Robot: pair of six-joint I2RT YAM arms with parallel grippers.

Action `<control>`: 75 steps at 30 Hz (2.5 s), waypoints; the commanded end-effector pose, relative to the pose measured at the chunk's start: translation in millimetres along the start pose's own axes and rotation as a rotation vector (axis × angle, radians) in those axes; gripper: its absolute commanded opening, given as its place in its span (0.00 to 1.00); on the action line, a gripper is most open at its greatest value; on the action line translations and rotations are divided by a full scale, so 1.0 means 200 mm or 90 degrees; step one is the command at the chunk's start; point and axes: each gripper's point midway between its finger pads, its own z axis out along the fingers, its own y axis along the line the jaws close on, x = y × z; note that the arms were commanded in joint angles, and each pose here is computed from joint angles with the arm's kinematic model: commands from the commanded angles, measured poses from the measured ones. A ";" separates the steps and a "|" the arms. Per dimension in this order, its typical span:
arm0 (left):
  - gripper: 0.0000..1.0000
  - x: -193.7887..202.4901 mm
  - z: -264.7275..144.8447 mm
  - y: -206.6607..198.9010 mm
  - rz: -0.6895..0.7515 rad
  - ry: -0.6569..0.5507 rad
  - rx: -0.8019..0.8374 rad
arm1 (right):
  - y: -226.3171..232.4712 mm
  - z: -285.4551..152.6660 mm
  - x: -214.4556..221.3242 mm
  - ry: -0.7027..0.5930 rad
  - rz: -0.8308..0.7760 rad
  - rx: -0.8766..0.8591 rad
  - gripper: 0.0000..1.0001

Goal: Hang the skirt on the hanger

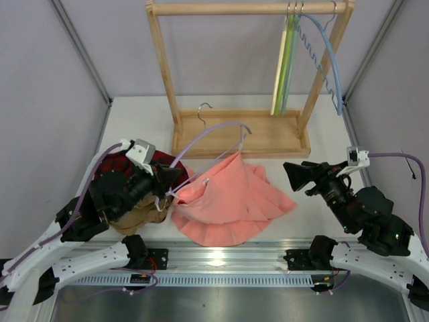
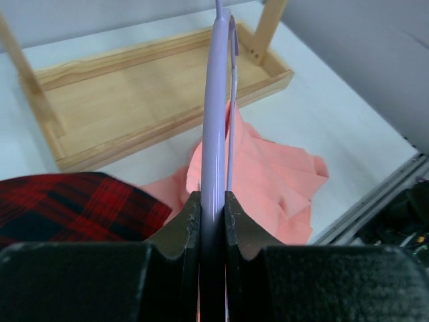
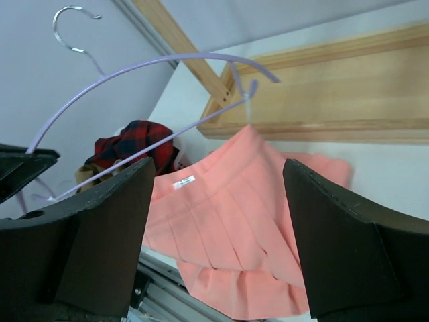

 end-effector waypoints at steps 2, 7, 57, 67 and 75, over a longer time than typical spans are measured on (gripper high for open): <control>0.00 -0.17 -0.11 0.14 -0.014 -0.045 -0.101 | -0.12 0.01 -0.04 -0.033 0.016 0.090 0.83; 0.00 -0.40 -0.16 0.23 0.003 -0.102 -0.180 | -0.14 0.06 0.07 0.008 -0.004 0.122 0.84; 0.00 -1.24 0.60 0.62 0.183 -0.217 -0.500 | -0.60 0.21 0.67 0.158 0.032 0.295 0.97; 0.00 -1.06 0.58 0.65 0.187 -0.194 -0.490 | -0.63 0.21 0.71 0.166 0.035 0.302 0.97; 0.14 -0.88 0.63 0.65 0.190 -0.147 -0.445 | -0.64 0.21 0.73 0.173 0.038 0.303 0.97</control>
